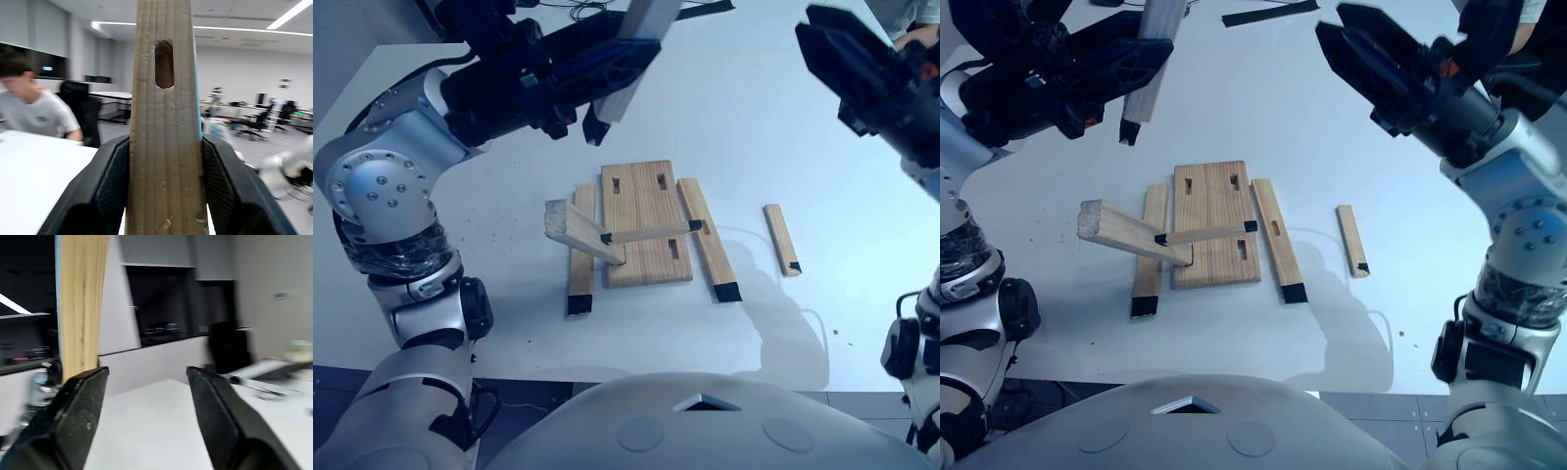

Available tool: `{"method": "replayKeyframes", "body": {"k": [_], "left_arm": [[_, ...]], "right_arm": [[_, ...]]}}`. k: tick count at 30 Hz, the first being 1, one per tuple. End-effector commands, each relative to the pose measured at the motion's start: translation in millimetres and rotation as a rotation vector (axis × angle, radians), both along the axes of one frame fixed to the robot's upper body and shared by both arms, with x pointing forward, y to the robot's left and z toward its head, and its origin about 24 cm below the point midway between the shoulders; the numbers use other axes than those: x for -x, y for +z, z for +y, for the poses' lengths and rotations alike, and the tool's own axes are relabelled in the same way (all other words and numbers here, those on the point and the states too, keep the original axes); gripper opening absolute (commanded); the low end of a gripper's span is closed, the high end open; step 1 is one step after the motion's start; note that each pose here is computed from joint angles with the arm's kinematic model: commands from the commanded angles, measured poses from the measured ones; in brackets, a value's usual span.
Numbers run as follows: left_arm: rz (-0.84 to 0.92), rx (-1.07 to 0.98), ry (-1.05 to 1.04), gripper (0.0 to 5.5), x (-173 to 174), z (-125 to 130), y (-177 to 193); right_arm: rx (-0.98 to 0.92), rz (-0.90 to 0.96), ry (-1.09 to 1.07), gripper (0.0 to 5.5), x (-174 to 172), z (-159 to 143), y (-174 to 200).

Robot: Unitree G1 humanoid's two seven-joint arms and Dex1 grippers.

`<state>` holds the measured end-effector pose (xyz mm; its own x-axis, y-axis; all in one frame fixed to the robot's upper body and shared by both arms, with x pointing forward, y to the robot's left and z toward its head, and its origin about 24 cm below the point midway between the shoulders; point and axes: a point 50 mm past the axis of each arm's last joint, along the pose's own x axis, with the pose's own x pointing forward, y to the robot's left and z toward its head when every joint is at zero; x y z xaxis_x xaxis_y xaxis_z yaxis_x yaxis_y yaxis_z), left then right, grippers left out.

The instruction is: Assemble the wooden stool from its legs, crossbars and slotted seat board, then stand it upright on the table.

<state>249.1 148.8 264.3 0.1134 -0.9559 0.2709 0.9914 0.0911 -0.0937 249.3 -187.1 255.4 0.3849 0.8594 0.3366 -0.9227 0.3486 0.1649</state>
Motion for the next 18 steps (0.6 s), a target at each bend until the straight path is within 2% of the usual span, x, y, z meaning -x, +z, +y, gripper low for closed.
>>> {"method": "replayKeyframes", "body": {"k": [1,6,18], "left_arm": [[0.028,-0.058,-0.045,2.03,-4,-2,-7],[0.005,-0.112,-0.053,2.03,-9,-4,-11],[-0.044,-0.193,-0.088,2.03,-6,-10,-24]], "right_arm": [[0.074,0.034,0.17,3.54,3,12,6],[0.165,0.016,0.298,3.54,7,23,9],[0.18,-0.034,0.333,3.54,-4,34,24]]}}
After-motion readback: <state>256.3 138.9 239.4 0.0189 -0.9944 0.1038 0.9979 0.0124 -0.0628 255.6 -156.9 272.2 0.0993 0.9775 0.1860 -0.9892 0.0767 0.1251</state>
